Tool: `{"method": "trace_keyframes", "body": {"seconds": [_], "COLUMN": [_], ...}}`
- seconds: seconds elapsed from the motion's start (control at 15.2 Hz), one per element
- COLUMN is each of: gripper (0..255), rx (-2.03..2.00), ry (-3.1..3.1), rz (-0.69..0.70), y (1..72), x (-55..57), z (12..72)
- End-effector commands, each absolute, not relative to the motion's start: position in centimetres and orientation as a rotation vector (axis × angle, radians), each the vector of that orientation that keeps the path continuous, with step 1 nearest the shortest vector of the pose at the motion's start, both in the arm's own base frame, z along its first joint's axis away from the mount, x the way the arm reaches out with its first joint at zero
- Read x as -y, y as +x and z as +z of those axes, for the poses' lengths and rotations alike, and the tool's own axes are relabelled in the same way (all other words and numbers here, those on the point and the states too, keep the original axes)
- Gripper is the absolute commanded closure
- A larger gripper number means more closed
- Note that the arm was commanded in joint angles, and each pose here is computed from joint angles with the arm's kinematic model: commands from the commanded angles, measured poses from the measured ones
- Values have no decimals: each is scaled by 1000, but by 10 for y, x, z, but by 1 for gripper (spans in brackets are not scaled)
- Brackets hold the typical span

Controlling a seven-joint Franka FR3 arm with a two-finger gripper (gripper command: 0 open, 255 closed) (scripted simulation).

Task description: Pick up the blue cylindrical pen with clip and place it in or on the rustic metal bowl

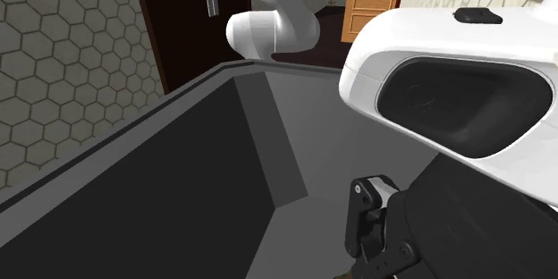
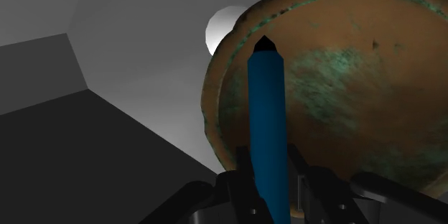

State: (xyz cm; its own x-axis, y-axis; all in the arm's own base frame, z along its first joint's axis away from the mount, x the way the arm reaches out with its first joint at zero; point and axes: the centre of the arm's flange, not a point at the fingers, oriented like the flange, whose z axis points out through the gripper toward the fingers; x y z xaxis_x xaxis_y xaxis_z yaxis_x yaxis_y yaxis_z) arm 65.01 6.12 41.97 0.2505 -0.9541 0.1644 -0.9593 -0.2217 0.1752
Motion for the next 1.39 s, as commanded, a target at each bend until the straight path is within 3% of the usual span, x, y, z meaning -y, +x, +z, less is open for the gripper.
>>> {"method": "trace_keyframes", "body": {"seconds": [0.0,0.33,0.4,1.32], "gripper": [255,255,0,0], "rx": [1788,1788,1788,1788], "ry": [2283,2283,2283,2283], "rz": [32,32,32,32], "y": [650,650,650,657], "x": [-61,-61,-61,-71], "z": [418,418,418,467]}}
